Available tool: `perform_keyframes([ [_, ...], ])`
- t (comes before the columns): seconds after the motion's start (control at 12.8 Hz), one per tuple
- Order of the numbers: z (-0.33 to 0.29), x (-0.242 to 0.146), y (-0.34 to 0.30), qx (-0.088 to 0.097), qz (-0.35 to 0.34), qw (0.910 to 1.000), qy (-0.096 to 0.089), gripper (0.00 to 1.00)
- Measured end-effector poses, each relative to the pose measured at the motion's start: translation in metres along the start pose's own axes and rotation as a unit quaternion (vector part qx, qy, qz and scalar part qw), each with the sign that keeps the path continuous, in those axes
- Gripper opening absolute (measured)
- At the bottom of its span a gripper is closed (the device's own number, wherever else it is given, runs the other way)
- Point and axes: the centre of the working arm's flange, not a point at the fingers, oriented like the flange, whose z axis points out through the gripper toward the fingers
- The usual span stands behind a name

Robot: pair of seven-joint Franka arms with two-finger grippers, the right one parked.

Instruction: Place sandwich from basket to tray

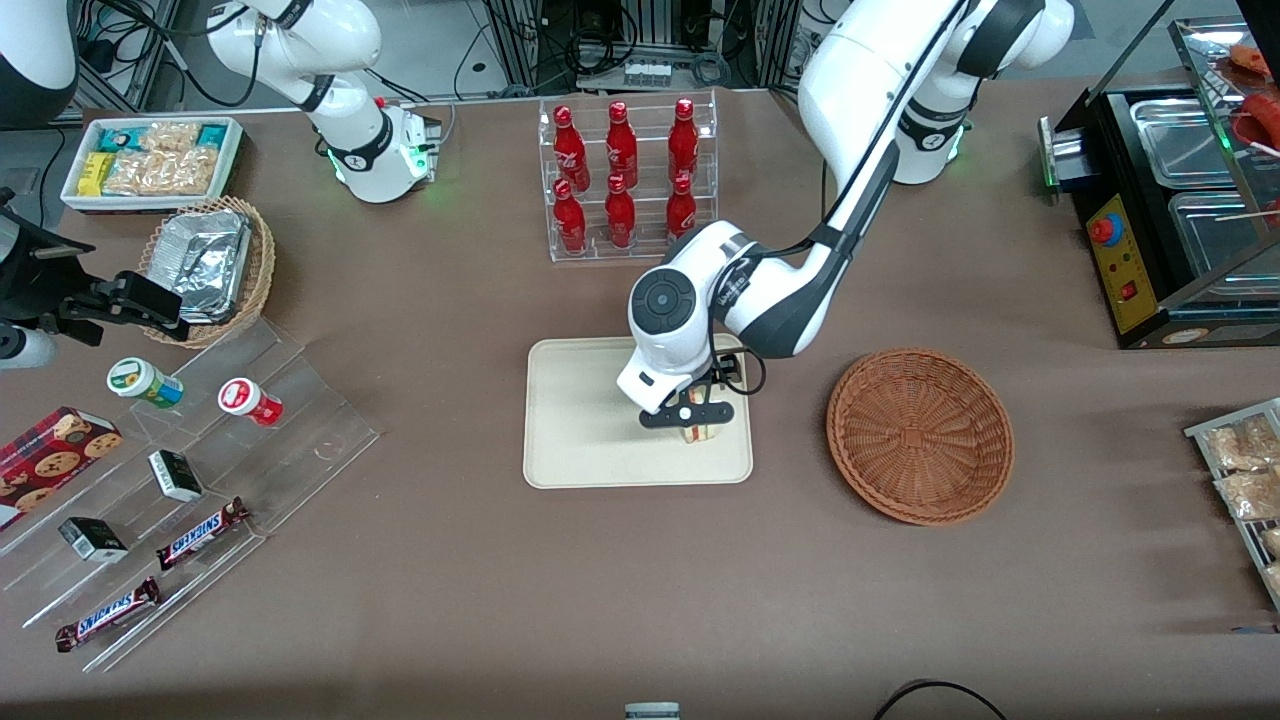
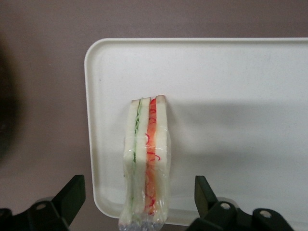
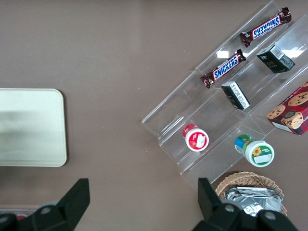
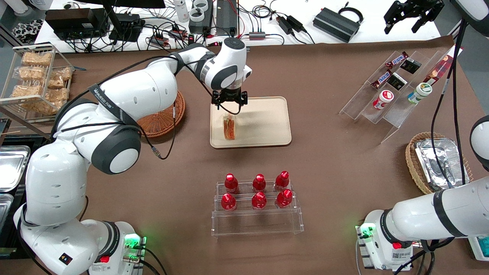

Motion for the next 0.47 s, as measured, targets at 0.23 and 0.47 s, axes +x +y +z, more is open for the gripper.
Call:
perform_keyframes([
  [0.23,-0.033,0.021,-0.019,-0.009,-0.032,0.9991,0.025,1.0],
  [0.47,-0.085,0.049,-0.065,-0.026,-0.07,0.9961,0.046,1.0],
])
